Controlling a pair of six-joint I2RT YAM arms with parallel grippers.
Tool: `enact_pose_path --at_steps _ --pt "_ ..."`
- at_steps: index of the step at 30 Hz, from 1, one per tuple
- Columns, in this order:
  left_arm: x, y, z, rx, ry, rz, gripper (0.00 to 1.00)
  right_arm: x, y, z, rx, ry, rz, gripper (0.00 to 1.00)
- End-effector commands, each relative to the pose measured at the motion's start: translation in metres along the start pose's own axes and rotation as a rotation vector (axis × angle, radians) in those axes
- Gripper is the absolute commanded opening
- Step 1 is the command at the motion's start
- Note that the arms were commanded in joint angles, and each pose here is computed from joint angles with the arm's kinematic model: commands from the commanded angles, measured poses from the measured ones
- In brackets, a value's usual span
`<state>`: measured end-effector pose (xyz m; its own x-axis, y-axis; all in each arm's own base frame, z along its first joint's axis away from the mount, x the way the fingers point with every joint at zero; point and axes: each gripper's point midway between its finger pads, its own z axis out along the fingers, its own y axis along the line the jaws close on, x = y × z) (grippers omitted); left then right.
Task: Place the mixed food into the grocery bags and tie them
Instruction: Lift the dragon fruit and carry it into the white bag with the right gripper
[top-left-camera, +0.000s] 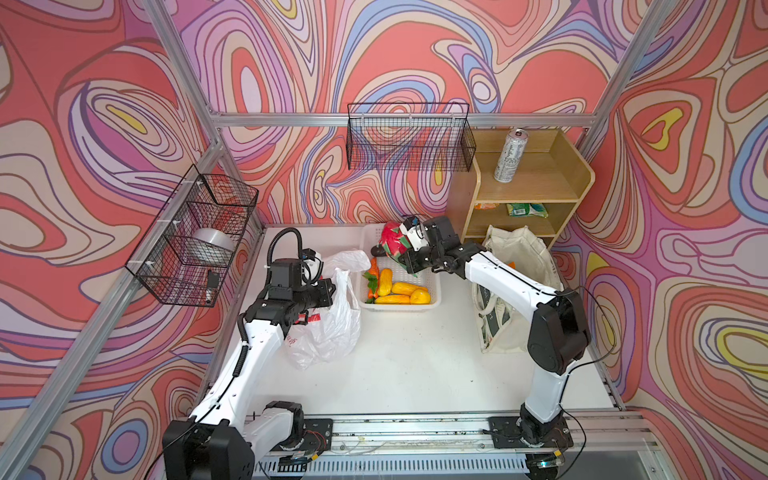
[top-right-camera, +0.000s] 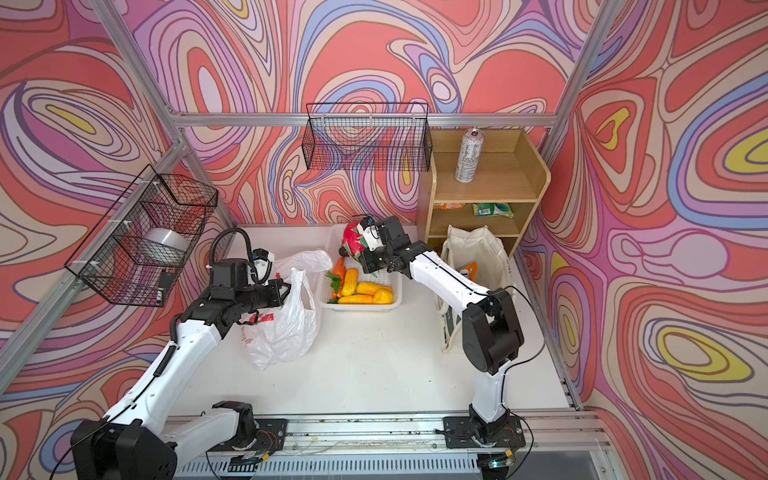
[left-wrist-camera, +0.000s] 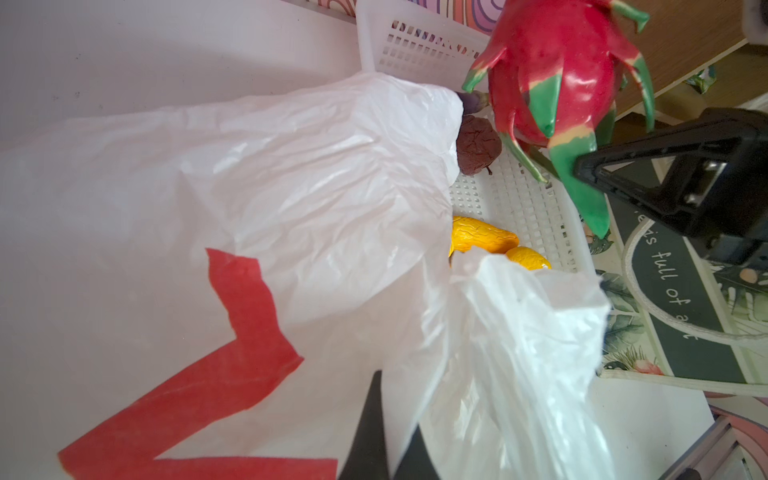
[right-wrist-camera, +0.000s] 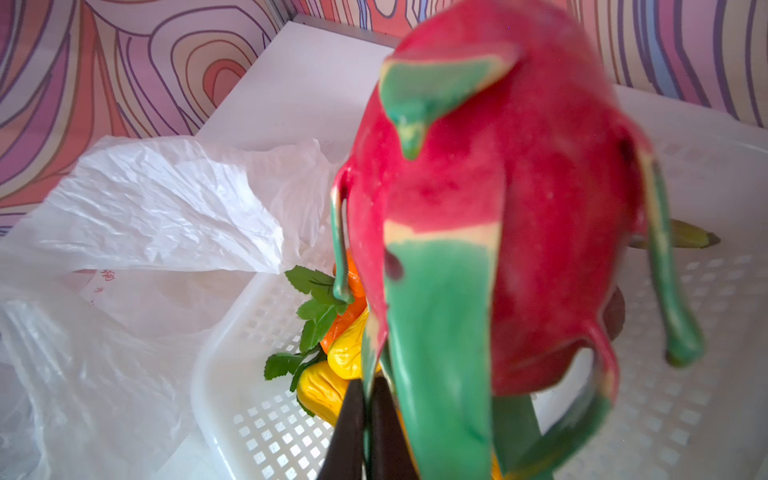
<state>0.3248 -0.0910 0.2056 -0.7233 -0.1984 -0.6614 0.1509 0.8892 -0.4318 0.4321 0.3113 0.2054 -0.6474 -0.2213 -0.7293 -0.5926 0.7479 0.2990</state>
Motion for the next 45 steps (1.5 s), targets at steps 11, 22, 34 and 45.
enact_pose_path --at_steps 11,22,34,45 --pt "-0.017 -0.012 -0.011 0.032 -0.025 0.048 0.00 -0.008 0.062 -0.068 -0.265 -0.124 0.087 0.00" --pt "-0.018 -0.015 -0.009 0.052 -0.023 0.038 0.00 0.026 0.158 -0.038 -0.439 -0.016 0.015 0.00" --pt "-0.030 -0.020 -0.010 0.060 -0.028 0.050 0.00 0.080 0.187 0.004 -0.520 0.190 -0.041 0.00" --pt "-0.031 -0.033 -0.015 0.117 -0.022 0.065 0.00 0.054 0.210 0.023 -0.584 0.197 -0.041 0.00"
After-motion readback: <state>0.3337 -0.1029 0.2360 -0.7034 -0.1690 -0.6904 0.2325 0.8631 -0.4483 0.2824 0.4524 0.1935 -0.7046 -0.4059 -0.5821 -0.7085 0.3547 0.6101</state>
